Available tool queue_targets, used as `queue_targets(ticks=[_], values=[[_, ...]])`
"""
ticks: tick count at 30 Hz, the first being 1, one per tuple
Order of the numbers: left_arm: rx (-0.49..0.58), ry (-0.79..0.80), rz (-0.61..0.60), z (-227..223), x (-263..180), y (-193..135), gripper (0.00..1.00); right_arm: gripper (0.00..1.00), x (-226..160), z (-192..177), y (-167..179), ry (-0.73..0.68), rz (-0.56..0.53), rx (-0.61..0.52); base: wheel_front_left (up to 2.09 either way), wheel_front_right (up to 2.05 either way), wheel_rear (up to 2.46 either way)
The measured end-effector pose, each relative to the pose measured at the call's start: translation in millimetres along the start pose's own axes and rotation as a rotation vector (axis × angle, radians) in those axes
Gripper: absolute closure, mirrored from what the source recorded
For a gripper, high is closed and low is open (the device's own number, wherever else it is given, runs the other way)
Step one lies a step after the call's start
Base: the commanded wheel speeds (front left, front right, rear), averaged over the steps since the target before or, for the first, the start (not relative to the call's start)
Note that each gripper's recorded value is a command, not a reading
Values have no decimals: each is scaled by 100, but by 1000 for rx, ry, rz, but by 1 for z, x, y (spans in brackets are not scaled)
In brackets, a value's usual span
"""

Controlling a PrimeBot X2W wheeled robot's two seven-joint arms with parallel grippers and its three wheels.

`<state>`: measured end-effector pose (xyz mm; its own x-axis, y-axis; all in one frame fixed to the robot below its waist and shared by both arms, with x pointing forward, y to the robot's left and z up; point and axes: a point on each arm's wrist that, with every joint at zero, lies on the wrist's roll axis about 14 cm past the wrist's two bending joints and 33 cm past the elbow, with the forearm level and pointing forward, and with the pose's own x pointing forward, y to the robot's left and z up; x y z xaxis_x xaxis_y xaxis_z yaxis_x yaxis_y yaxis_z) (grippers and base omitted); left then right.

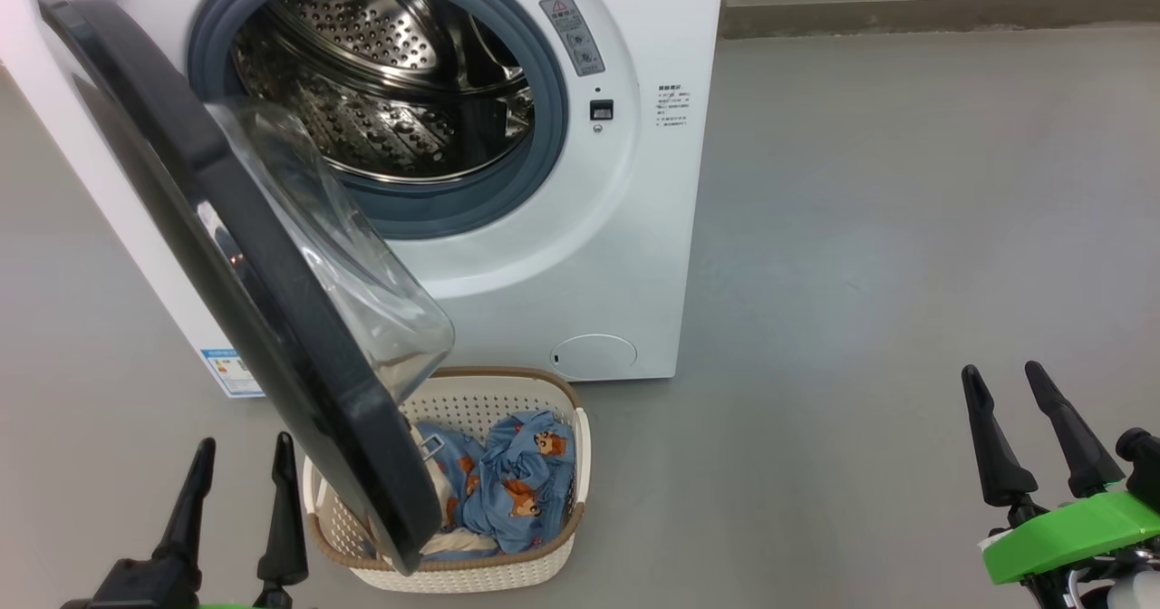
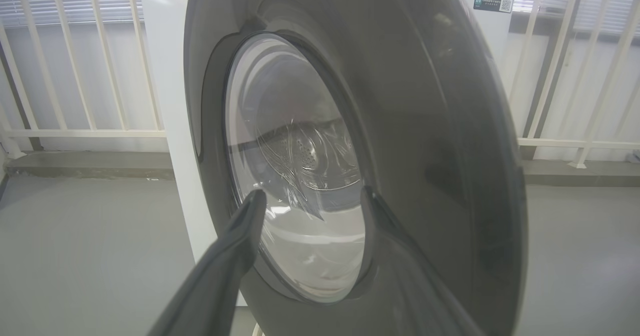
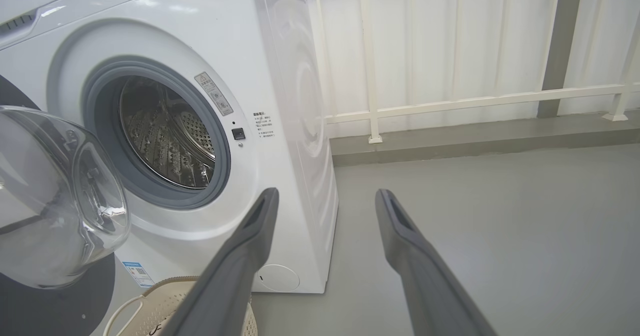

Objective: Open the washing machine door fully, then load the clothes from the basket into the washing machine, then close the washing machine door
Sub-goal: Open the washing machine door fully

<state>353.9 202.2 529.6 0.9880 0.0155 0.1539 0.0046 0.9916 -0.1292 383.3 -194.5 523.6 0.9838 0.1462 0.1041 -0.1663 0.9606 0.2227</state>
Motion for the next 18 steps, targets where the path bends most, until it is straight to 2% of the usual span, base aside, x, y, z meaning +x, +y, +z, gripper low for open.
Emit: queue_targets(ticks=[17, 18], values=[[-8, 11, 1, -4, -1, -1, 0, 0, 2, -10, 10, 20, 13, 25, 0, 0, 0], [-8, 11, 2, -4, -1, -1, 37, 0, 2, -10, 10, 20, 13, 26, 0, 0, 0]])
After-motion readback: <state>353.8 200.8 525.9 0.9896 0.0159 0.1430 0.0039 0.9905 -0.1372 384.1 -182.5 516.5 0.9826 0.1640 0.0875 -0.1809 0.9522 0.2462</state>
